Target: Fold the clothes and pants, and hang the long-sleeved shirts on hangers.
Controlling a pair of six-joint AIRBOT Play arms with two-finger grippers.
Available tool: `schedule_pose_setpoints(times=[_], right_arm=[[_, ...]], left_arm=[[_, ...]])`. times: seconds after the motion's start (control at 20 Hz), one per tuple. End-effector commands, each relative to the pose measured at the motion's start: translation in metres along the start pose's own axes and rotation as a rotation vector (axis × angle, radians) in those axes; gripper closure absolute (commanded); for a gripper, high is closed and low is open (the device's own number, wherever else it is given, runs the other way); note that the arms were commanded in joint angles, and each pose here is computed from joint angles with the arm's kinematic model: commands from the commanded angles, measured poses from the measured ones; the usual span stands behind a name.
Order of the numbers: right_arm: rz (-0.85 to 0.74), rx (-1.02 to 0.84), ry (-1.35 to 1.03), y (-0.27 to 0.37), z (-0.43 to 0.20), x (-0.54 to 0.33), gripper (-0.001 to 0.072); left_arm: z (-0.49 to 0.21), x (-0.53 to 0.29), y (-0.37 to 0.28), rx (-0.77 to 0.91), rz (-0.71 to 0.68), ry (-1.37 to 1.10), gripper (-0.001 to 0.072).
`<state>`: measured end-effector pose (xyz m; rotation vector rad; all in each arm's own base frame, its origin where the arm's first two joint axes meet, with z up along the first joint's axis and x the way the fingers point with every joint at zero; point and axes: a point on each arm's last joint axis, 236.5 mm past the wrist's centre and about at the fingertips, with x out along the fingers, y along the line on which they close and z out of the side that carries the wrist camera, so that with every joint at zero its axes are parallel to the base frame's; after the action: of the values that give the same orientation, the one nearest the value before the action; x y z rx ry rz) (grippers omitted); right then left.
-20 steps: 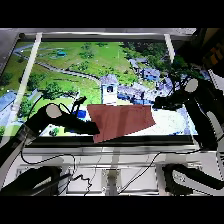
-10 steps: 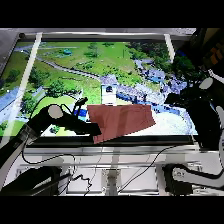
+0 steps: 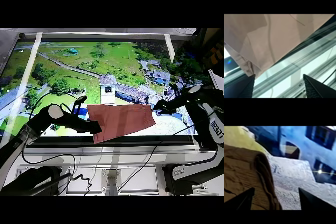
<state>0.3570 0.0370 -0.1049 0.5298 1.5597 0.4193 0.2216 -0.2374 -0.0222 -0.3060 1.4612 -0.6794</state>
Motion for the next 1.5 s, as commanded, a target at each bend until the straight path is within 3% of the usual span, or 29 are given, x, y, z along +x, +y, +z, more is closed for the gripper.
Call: schedule_pose_setpoints(times=[0.0,0.2,0.3,0.4,0.45,0.5,0.55,0.6,0.65,0.7,0.9,1.1,1.3,1.45], right_arm=[[-0.012,-0.074,0.042,0.015,0.000,0.032,0.0086],[-0.017,-0.146,0.102,0.039,-0.010,0.055,0.0098],[-0.002,-0.203,0.144,0.053,-0.019,0.066,0.0183],[0.044,-0.282,0.165,0.073,-0.026,0.072,0.0425],[0.067,-0.297,0.163,0.083,-0.027,0.075,0.0620],[0.091,-0.298,0.157,0.092,-0.026,0.076,0.0688],[0.120,-0.303,0.149,0.102,-0.024,0.075,0.0688],[0.155,-0.315,0.130,0.114,-0.020,0.070,0.0688],[0.180,-0.322,0.103,0.125,-0.013,0.062,0.0688],[0.195,-0.339,0.065,0.136,-0.004,0.051,0.0688],[0.181,-0.376,-0.149,0.155,0.043,-0.020,0.0688],[0.132,-0.267,-0.424,0.126,0.081,-0.132,0.0688],[0.063,0.076,-0.800,0.039,0.101,-0.270,0.0688],[0.063,0.420,-0.991,-0.044,0.067,-0.348,0.0687]], left_arm=[[0.004,0.000,0.001,0.001,0.003,-0.016,-0.0004],[0.004,0.000,0.001,0.001,0.003,-0.017,-0.0004],[0.006,0.000,0.001,0.001,0.004,-0.024,-0.0004],[0.007,0.000,0.001,0.001,0.006,-0.029,-0.0003],[0.009,0.000,0.002,0.002,0.007,-0.036,0.0005],[0.011,0.000,0.003,0.005,0.013,-0.045,0.0011],[0.013,0.000,0.006,0.015,0.025,-0.055,0.0089],[0.015,-0.001,0.011,0.034,0.049,-0.060,0.0314],[0.015,-0.001,0.019,0.068,0.083,-0.059,0.0615],[0.016,-0.004,0.027,0.114,0.119,-0.057,0.0704],[0.056,-0.060,0.070,0.250,0.392,-0.143,0.0704],[0.112,-0.186,0.073,0.399,0.699,-0.401,0.0703],[0.121,-0.269,0.037,0.471,0.770,-0.659,0.0703],[0.114,-0.287,0.024,0.485,0.767,-0.722,0.0703]])
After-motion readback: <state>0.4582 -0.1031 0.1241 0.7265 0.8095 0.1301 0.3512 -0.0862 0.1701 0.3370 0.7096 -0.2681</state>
